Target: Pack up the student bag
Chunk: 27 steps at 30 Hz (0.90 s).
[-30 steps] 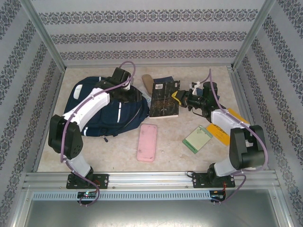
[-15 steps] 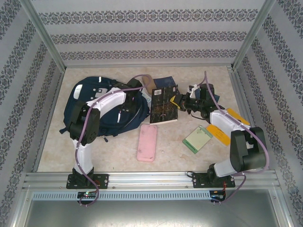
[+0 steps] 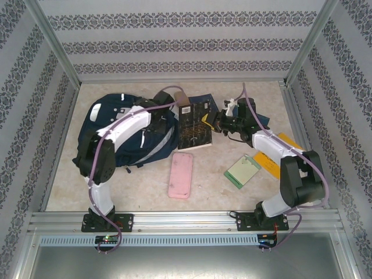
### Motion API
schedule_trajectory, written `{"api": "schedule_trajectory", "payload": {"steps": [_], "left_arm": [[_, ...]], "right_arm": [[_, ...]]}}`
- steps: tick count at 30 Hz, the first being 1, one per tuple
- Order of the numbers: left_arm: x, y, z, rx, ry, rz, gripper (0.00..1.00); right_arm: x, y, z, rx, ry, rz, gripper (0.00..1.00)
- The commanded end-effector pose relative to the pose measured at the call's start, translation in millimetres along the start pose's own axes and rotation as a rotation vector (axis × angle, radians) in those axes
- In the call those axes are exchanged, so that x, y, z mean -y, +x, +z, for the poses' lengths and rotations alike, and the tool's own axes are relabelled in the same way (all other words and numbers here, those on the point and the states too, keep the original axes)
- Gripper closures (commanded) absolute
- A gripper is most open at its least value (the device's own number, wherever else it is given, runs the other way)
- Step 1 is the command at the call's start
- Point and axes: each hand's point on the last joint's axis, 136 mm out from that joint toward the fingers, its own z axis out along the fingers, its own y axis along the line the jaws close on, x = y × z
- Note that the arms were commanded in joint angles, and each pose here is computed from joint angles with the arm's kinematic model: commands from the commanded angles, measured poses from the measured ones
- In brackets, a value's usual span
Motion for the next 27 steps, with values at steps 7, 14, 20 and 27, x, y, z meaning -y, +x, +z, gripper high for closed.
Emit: {"api": "schedule_trajectory", "payload": {"steps": [7, 14, 20, 27], "left_arm": [[-32.3, -51.0, -114.5, 0.273, 0.323, -0.083, 1.0], [-55.2, -65.6, -164.1, 0.402, 0.573, -0.151, 1.0], [-77.6, -73.6, -189.3, 0.477, 0.736, -0.24, 1.0], [-78.6, -75.6, -188.0, 0.463, 0.813, -0.28, 1.0]], "right_arm": [[-53.3, -9.9, 47.6, -0.008, -0.115, -0.097, 1.0], [-64.2, -8.2, 97.9, -0.001, -0.152, -0.084, 1.0], [-80.7, 2.0, 145.0, 0.012, -0.202, -0.076, 1.0], [-99.8, 17.7, 210.5, -0.007, -0.265, -0.027, 1.0]]}}
